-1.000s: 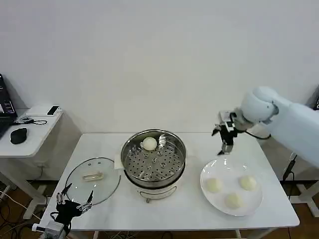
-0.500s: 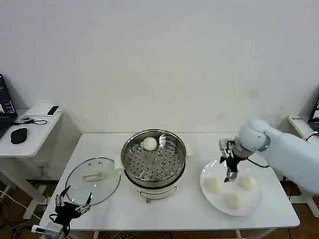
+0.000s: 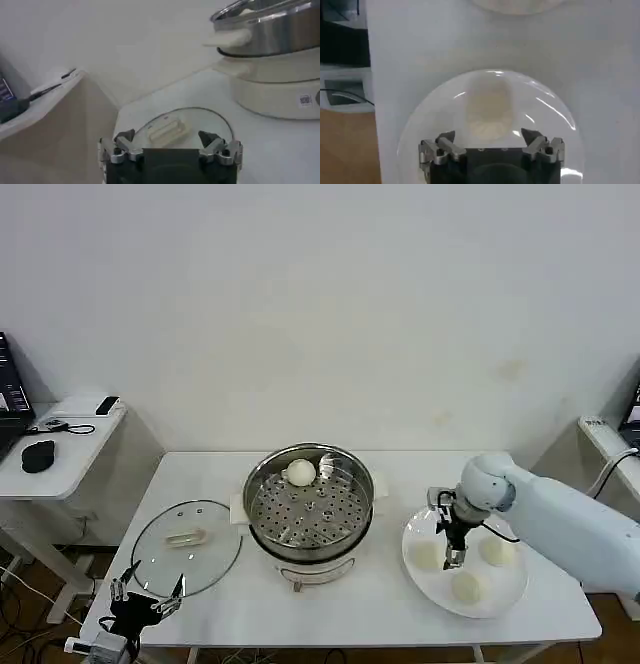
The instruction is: Take steamed baozi put them in steamer then cover it.
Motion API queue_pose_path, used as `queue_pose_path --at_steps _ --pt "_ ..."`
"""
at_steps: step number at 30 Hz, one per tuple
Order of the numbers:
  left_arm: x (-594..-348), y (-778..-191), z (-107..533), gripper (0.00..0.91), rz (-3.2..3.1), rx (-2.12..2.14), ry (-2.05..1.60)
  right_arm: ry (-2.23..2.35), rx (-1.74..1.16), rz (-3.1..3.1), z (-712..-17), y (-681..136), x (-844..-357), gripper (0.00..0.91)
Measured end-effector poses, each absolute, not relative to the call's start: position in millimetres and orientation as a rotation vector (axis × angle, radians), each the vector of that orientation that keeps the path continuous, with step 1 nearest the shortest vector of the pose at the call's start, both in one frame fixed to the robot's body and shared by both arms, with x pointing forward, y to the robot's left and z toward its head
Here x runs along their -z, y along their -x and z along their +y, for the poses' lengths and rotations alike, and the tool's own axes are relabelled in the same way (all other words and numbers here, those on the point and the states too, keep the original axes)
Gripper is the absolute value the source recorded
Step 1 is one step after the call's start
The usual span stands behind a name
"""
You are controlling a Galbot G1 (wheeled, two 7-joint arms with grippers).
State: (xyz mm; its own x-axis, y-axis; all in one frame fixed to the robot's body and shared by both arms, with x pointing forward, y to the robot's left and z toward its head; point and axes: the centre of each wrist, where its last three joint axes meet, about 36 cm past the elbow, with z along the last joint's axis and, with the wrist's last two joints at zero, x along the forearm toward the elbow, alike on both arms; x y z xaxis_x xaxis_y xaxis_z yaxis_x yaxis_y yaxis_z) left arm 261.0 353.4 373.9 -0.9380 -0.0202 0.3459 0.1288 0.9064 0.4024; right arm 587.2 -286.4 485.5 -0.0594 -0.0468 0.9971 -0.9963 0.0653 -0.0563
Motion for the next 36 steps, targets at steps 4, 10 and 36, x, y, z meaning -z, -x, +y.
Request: queue_pose_path --at_steps 4,10,36 --pt "-372 -262 354 0.907 -2.721 0.607 0.076 -1.158 -1.193 -1.307 -282 -588 -472 0.907" --pt "-370 -262 356 0.907 -2.716 0.605 0.075 -1.147 -1.213 -1.305 -274 -590 -460 0.907" --pt "-364 -266 359 0.907 -2.707 0.601 0.07 -1.148 -1.233 -1.309 -263 -601 -449 0.675"
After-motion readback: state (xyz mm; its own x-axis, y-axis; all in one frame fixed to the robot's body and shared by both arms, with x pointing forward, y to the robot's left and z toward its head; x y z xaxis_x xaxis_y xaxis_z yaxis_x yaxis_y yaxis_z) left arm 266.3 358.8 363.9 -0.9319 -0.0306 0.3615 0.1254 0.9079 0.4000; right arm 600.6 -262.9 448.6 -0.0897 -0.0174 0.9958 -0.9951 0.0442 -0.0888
